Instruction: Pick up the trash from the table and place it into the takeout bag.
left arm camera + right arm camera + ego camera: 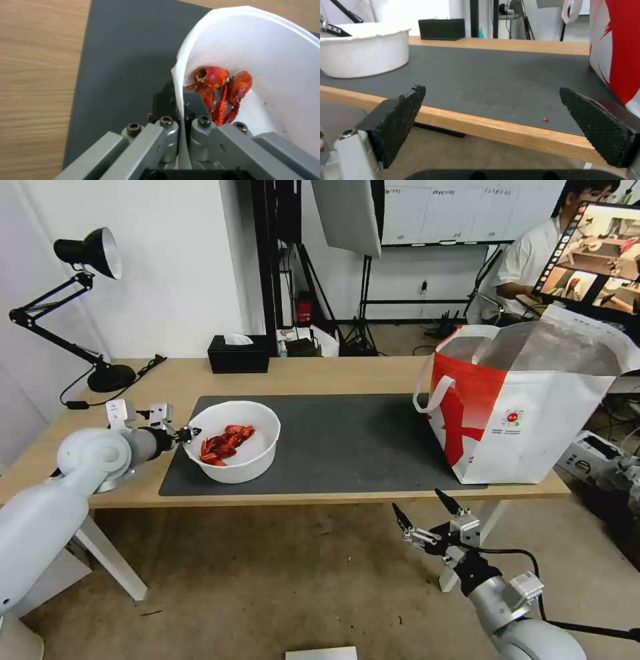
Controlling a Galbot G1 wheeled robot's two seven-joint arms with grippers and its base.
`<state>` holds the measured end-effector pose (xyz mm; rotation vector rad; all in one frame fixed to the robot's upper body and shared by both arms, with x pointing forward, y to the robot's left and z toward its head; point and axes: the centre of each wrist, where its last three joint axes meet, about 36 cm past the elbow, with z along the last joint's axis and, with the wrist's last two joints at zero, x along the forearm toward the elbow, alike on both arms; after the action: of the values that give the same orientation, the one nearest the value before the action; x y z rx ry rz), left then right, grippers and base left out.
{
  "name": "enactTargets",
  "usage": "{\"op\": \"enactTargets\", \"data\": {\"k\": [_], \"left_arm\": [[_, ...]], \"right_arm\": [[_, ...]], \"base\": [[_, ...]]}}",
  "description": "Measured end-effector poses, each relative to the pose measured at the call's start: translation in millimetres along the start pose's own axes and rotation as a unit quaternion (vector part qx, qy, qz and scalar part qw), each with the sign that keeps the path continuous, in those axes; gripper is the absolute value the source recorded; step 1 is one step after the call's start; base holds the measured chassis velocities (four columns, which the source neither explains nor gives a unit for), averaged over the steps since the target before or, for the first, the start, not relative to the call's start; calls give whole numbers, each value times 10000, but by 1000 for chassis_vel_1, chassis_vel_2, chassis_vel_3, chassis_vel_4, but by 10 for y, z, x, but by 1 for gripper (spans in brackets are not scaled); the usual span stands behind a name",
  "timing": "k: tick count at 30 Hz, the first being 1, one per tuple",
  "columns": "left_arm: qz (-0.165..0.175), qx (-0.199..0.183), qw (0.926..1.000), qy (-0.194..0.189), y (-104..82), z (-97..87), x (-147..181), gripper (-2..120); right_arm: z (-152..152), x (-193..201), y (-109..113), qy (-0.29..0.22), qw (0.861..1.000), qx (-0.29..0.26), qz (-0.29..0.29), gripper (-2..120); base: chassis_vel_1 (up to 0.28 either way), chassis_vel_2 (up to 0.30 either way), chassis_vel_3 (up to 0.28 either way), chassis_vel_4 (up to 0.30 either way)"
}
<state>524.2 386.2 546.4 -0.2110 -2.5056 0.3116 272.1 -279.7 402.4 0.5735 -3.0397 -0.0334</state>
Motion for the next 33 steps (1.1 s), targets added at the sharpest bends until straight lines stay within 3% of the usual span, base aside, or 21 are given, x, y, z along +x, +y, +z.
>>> {"op": "enactTargets", "data": {"k": [8,14,17,21,23,24,27,28,31,33], "left_arm": [[131,58,9998,-139,-6,11,4,0],[392,22,9971,-648,-81,-103,46,0],[663,-289,9889,-1296,-274,-315,124,0],[873,-397,9828,-1581,-463,-458,204,0],[1162,-445,9757,-1805,-741,-609,326,0],[1162,-445,9757,-1805,-741,-609,326,0],[1453,-476,9685,-1968,-1062,-750,399,0],[1453,-476,9685,-1968,-1062,-750,399,0],[1697,-481,9624,-2067,-1366,-882,392,0],[1770,-479,9611,-2064,-1461,-918,366,0]], "right_arm": [[0,0,0,0,10000,0,0,100],[0,0,0,0,10000,0,0,100],[0,0,0,0,10000,0,0,100],[0,0,0,0,10000,0,0,100],[0,0,0,0,10000,0,0,100],[0,0,0,0,10000,0,0,100],[0,0,0,0,10000,0,0,100],[0,0,0,0,10000,0,0,100],[0,0,0,0,10000,0,0,100],[0,0,0,0,10000,0,0,100]], "base": [[0,0,0,0],[0,0,0,0],[0,0,0,0],[0,0,0,0],[0,0,0,0],[0,0,0,0],[0,0,0,0],[0,0,0,0],[0,0,0,0],[0,0,0,0]]}}
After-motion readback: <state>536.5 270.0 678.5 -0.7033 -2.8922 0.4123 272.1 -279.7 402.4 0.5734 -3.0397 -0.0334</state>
